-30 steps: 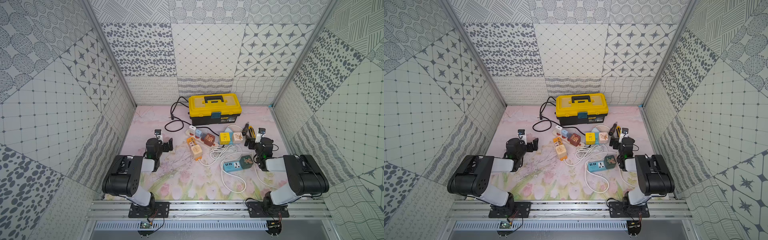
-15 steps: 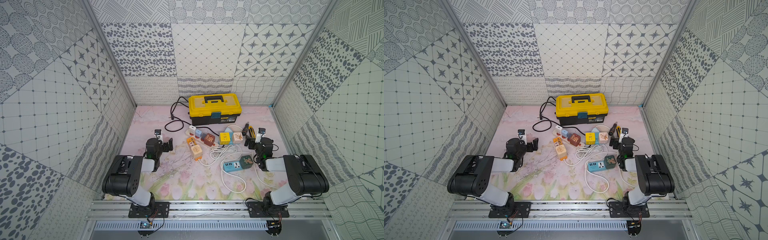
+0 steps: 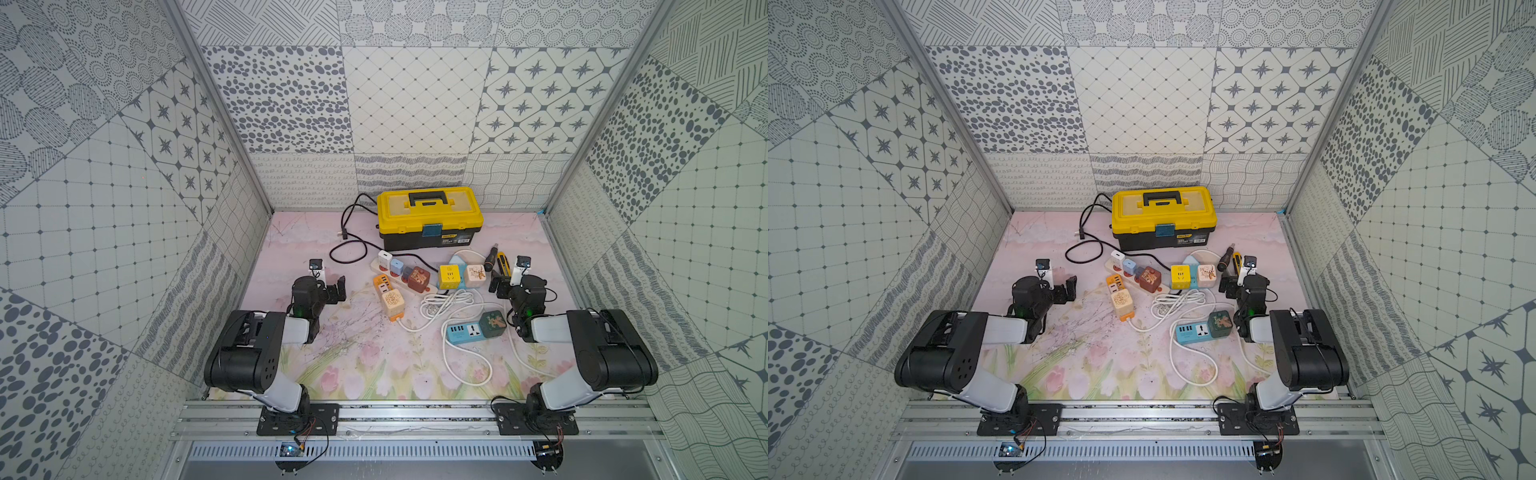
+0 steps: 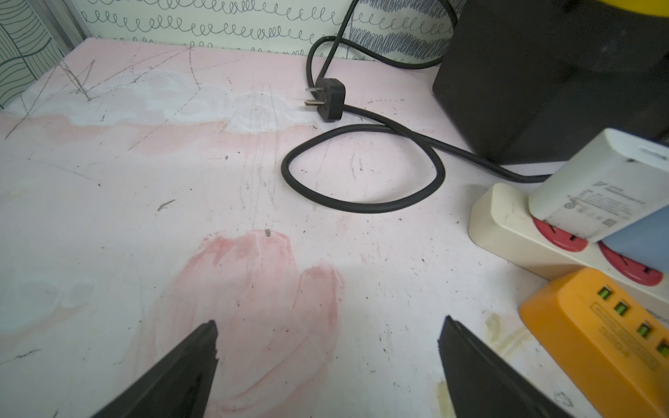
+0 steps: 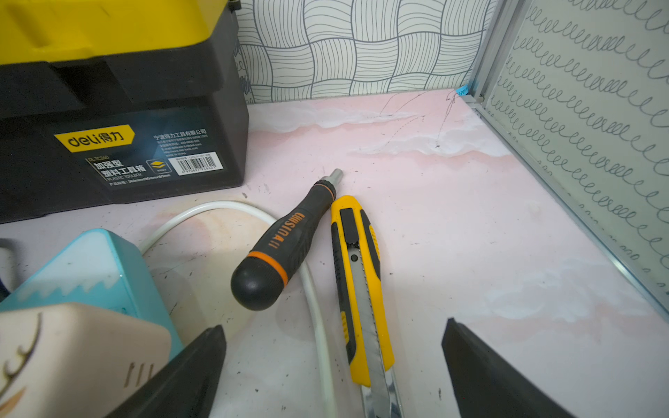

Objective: Pull the plug off the socket
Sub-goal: Move the socket to the center of the board.

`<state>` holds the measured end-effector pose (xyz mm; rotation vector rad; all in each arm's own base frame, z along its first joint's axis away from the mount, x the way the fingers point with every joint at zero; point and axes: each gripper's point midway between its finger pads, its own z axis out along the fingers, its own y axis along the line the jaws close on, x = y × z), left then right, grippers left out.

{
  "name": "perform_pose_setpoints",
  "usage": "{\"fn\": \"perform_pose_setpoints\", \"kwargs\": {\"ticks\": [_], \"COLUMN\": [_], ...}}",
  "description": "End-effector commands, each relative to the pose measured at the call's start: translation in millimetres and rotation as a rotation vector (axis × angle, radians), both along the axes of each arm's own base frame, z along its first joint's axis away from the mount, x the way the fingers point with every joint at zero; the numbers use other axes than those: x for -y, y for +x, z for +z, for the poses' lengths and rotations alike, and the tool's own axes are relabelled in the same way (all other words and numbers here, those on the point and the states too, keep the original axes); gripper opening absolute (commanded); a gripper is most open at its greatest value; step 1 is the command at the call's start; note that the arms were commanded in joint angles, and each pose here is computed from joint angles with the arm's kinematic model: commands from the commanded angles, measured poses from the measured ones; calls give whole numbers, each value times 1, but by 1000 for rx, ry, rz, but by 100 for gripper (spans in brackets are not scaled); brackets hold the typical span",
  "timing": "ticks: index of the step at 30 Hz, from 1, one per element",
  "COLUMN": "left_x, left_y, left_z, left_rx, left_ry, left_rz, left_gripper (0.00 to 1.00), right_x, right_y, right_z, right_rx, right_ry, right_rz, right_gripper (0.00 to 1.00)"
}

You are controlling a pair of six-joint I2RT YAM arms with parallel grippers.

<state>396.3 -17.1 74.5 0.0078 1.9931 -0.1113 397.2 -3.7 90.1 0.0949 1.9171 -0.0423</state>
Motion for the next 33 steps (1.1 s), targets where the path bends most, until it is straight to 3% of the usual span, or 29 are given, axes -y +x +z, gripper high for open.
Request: {"fn": "perform_pose_setpoints", "kwargs": {"ticks": [1,5,11,14,18,22,27,33], "left_x": [2,1,-10,-24,-24,-29,5,59], "left_y": [2,2,-15,-31,-52,-76,-93,-101], "left_z": [5,8,59,85,128,150,181,190], "left_rx": [24,30,84,65,115,203,239,81], "left_ry": [-11,-12,-36,-128,-264,-565,-726,-940], "left_rz": [-24,-20,64,190,233,337,144,-122], "left_gripper": [100,99,100,99,100,100,99,99], "right_x": [1,4,-2,0,-18,-40,-66,-108], "right_y": [7,-12,-54,-76,-97,-107,-109,-115], "right_z": [20,61,141,169,196,210,211,208], "right_rx": [64,132,229,288,374,407,389,278], "right_ry": [1,5,95,205,308,404,509,594], "right_rz": [-10,-28,0,-22,79,208,353,601], "right_gripper": [99,99,99,99,99,100,100,99]}}
